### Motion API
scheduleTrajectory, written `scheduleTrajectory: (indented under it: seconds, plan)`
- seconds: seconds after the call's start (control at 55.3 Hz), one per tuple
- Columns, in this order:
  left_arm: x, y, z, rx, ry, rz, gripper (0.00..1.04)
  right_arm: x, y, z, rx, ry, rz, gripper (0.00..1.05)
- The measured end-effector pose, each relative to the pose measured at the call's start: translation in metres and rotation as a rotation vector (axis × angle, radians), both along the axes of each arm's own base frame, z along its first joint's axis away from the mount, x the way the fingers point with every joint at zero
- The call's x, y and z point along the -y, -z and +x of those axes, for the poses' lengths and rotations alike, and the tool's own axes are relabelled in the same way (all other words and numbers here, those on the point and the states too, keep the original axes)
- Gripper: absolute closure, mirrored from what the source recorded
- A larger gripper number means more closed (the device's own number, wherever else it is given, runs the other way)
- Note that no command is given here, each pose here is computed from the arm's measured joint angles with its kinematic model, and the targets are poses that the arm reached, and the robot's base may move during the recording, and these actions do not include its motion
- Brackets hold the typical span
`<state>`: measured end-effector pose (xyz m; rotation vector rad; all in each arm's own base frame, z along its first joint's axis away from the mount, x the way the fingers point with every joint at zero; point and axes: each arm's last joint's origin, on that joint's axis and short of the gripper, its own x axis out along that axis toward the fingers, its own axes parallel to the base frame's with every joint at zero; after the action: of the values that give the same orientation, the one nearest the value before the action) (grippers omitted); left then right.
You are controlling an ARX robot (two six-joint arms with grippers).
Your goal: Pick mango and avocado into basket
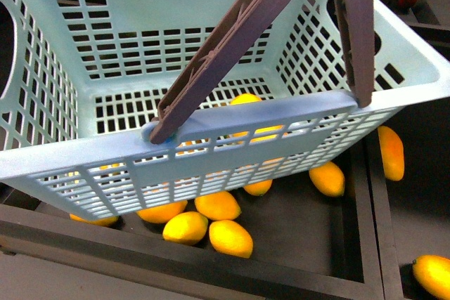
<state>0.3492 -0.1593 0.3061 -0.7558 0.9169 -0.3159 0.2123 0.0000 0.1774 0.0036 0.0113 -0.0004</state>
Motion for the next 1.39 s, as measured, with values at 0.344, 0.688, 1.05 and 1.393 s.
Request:
scheduleTrajectory:
  seconds: [0.344,0.688,1.05,1.393]
  plan:
    - [0.0,0.0,0.0,-0.002,0.006,-0.005,0.97,0.0,0.014,-0.036,0.002,-0.001,0.0,1.02]
    - [0.0,0.0,0.0,-0.001,0.006,-0.004,0.97,0.0,0.015,-0.063,-0.004,-0.002,0.0,1.02]
    - [0.0,0.0,0.0,-0.001,0.005,-0.004,0.97,0.0,0.011,-0.083,0.011,-0.001,0.0,1.02]
    - [0.0,0.0,0.0,-0.001,0.005,-0.004,0.97,0.0,0.009,-0.093,0.019,-0.002,0.0,1.02]
